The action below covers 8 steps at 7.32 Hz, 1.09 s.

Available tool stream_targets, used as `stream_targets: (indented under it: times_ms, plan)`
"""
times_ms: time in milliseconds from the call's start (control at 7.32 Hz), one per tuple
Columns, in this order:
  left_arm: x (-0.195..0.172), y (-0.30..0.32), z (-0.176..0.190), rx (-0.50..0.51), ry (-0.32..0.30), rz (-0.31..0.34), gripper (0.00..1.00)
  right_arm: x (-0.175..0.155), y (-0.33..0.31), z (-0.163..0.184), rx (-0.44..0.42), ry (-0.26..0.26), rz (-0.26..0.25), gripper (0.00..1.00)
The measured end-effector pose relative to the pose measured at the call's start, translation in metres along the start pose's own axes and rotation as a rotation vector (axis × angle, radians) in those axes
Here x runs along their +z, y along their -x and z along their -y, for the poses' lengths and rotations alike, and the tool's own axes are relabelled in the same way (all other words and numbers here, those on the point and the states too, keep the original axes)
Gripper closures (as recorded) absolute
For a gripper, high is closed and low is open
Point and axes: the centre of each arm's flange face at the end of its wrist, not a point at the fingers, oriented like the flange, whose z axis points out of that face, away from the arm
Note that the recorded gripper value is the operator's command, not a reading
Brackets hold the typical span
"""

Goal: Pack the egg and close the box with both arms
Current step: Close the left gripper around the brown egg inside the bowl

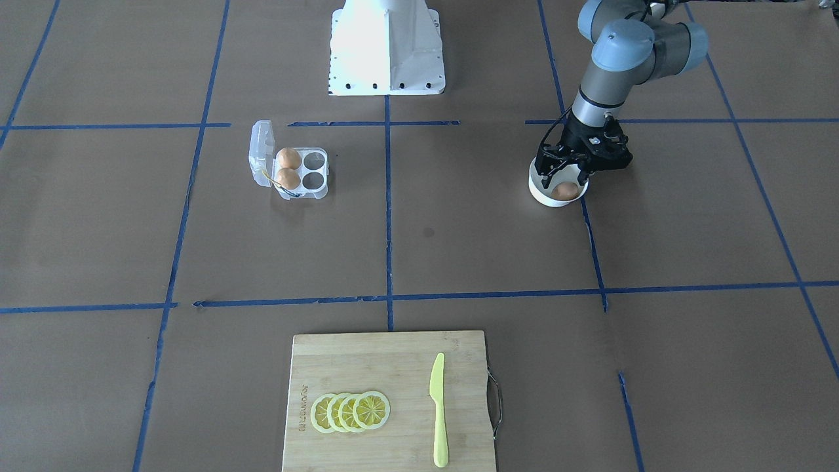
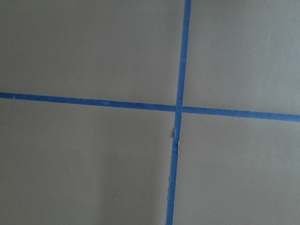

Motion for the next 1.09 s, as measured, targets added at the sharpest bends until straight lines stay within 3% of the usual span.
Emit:
stream_targets:
  times_ms: [1093]
  plan:
    - [0.012,-0.008,0.007,-0.003,-0.001,0.007,0.25,0.0,0.0,-0.001,0.0,0.0,0.0,0.0]
